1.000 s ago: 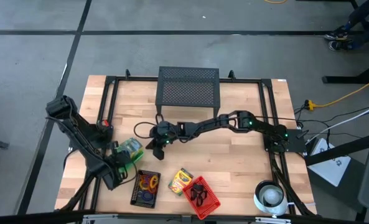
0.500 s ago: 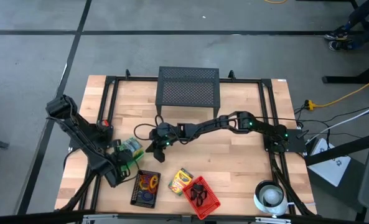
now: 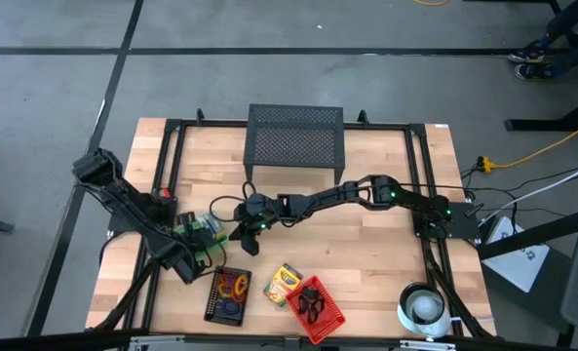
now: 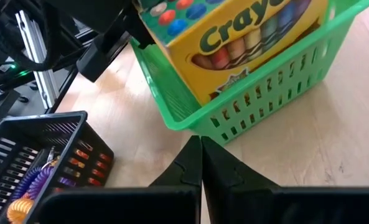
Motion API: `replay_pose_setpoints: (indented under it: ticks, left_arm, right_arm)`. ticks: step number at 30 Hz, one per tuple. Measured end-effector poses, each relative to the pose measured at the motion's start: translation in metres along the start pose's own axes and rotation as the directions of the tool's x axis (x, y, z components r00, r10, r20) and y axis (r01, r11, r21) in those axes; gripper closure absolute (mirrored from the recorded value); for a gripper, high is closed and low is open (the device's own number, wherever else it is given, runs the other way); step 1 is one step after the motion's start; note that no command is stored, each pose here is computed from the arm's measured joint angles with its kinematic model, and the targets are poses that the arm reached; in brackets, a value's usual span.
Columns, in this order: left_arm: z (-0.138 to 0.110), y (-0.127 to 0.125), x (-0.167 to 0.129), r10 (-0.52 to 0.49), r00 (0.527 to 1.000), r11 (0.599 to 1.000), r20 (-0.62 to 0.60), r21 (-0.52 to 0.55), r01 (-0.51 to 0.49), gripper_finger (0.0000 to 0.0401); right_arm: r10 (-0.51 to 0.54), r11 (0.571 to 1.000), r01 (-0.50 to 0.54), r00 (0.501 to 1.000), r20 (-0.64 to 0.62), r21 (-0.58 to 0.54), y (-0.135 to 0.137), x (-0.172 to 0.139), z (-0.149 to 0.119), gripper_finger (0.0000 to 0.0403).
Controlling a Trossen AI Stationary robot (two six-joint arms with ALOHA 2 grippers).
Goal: Pick & Place Office Desk Supplies
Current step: Put the yellow crayon box into the green bin
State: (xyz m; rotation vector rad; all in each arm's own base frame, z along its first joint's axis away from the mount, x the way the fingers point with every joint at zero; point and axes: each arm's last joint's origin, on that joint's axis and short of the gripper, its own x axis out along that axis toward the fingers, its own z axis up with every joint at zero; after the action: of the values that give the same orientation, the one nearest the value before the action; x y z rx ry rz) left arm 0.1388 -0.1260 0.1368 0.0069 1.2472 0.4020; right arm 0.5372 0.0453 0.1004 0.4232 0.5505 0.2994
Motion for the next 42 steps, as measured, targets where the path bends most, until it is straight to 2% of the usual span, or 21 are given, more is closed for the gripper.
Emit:
replay_pose_setpoints:
  ticks: [10,15,19,22,26,29,35,39,42]
  left_arm:
    - [0.006,0.001,-0.014,-0.016,1.0,1.0,-0.009,0.015,0.017,0.0399]
    - [0.014,0.0,-0.04,-0.109,0.992,0.994,0.058,-0.01,0.11,0.04]
    - [0.019,0.001,-0.061,-0.194,0.975,0.98,0.113,-0.029,0.198,0.0398]
    - [0.024,0.0,-0.077,-0.276,0.947,0.958,0.166,-0.026,0.284,0.0398]
    - [0.034,-0.005,-0.096,-0.401,0.871,0.908,0.285,-0.003,0.419,0.039]
    - [0.04,-0.008,-0.107,-0.454,0.819,0.879,0.351,0.026,0.476,0.038]
    - [0.049,-0.011,-0.112,-0.438,0.769,0.885,0.466,0.07,0.461,0.0359]
    - [0.063,-0.013,-0.109,-0.405,0.747,0.896,0.528,0.067,0.438,0.0342]
    - [0.077,-0.018,-0.103,-0.394,0.727,0.905,0.562,0.098,0.415,0.0327]
  right_arm:
    - [-0.01,1.0,0.01,1.0,-0.01,-0.004,-0.003,-0.001,0.0,0.0403]
    - [-0.028,1.0,0.028,0.999,-0.017,0.004,-0.01,-0.003,0.001,0.0403]
    - [-0.096,0.995,0.097,0.995,-0.007,0.009,-0.019,-0.006,0.003,0.0403]
    - [-0.13,0.992,0.13,0.992,-0.01,0.003,-0.027,-0.009,0.004,0.0403]
    - [-0.145,0.989,0.145,0.989,-0.017,0.005,-0.03,-0.01,0.004,0.0403]
    - [-0.146,0.989,0.146,0.989,-0.021,-0.011,-0.031,-0.01,0.003,0.04]
    - [-0.162,0.987,0.162,0.987,-0.02,-0.009,-0.037,-0.013,0.005,0.0394]
    - [-0.22,0.975,0.221,0.975,-0.04,0.003,-0.049,-0.018,0.005,0.0386]
    - [-0.214,0.976,0.215,0.976,-0.046,0.016,-0.058,-0.022,0.007,0.0368]
